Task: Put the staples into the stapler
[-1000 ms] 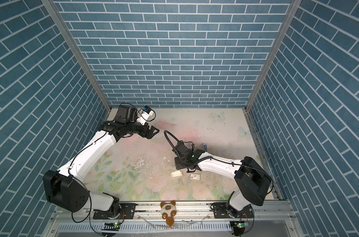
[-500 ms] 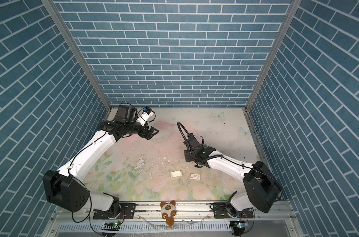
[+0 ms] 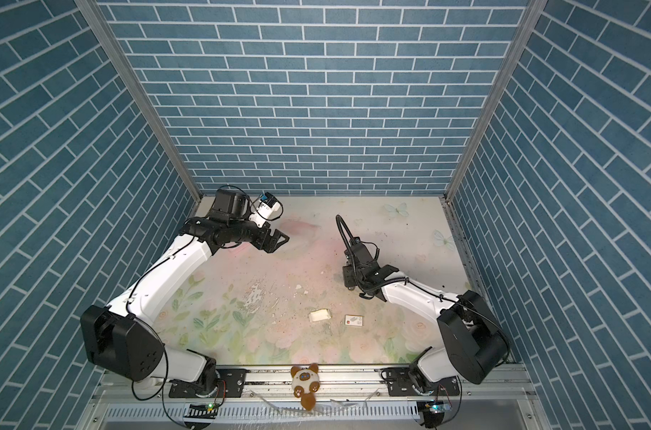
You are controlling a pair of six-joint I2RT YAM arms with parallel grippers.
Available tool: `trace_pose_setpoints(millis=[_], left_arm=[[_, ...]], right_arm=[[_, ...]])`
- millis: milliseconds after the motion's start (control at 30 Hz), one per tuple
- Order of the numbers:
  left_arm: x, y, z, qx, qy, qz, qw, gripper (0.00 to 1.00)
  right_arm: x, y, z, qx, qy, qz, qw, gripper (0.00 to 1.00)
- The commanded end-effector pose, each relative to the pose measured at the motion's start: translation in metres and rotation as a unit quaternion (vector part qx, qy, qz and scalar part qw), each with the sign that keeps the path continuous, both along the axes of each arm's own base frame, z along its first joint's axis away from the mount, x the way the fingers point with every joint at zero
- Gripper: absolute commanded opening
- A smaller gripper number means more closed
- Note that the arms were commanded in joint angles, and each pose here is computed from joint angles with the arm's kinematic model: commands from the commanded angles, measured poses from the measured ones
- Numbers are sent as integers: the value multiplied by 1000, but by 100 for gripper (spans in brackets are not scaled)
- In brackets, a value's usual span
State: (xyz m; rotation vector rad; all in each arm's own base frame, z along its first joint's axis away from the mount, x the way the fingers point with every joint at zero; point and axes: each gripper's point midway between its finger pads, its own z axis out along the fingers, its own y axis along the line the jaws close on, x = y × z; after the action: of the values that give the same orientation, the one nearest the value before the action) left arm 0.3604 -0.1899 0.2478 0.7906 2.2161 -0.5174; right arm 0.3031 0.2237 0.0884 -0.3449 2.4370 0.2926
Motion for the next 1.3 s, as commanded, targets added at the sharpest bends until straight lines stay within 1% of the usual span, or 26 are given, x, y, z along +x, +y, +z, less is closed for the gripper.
trace_pose_setpoints(millis=[0, 667, 1267], left_arm=[[3, 0, 2, -5, 3, -2, 1000, 93], [3, -3, -1, -12, 12, -4, 1000, 93], [3, -3, -5, -13, 17, -4, 1000, 93]], right_arm=[[4, 3, -7, -2, -2, 11, 1000, 4], [1, 2, -32, 6, 25, -10, 1000, 4], [0, 1, -41, 4, 31, -15, 999, 4]])
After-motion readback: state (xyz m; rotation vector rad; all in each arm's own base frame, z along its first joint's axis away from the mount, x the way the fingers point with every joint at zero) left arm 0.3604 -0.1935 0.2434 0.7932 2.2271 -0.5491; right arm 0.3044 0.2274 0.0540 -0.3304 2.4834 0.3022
